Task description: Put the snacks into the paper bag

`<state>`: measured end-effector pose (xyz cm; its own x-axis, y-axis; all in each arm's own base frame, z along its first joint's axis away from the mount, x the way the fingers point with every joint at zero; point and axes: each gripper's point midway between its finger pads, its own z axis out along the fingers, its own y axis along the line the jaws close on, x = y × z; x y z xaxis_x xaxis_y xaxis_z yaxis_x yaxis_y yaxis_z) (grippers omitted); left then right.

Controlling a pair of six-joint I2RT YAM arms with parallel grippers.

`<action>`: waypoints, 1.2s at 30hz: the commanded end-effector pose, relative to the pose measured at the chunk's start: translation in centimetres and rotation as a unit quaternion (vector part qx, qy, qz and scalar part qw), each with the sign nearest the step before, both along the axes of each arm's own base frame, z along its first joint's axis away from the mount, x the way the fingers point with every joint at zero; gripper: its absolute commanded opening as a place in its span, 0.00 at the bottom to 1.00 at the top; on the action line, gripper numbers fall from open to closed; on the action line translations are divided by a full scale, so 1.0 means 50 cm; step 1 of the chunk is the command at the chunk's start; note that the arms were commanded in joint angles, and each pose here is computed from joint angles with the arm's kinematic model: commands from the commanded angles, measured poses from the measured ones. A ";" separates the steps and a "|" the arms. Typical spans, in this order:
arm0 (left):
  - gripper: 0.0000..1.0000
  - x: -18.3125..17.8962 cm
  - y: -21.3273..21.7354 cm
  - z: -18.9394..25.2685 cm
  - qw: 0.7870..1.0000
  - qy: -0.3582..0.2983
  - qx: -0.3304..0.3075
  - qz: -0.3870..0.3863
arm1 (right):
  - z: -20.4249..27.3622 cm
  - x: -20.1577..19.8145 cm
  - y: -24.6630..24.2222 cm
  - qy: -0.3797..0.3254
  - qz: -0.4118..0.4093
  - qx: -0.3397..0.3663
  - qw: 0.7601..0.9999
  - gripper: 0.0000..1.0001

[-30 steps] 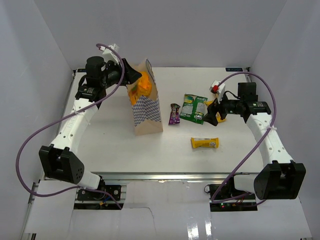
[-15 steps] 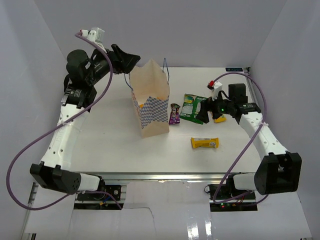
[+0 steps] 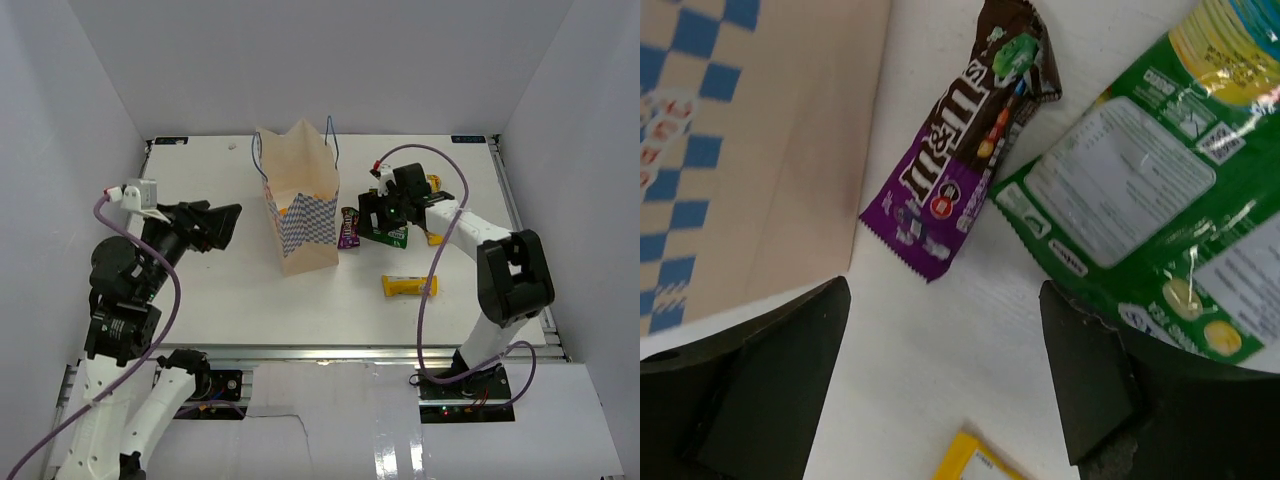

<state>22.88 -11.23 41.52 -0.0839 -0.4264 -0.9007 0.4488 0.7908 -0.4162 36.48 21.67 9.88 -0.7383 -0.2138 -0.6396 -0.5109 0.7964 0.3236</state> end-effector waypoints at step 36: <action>0.98 -0.056 0.025 -0.322 0.975 0.194 -0.100 0.048 | 0.013 0.134 0.027 -0.086 -0.011 -0.031 0.996 0.18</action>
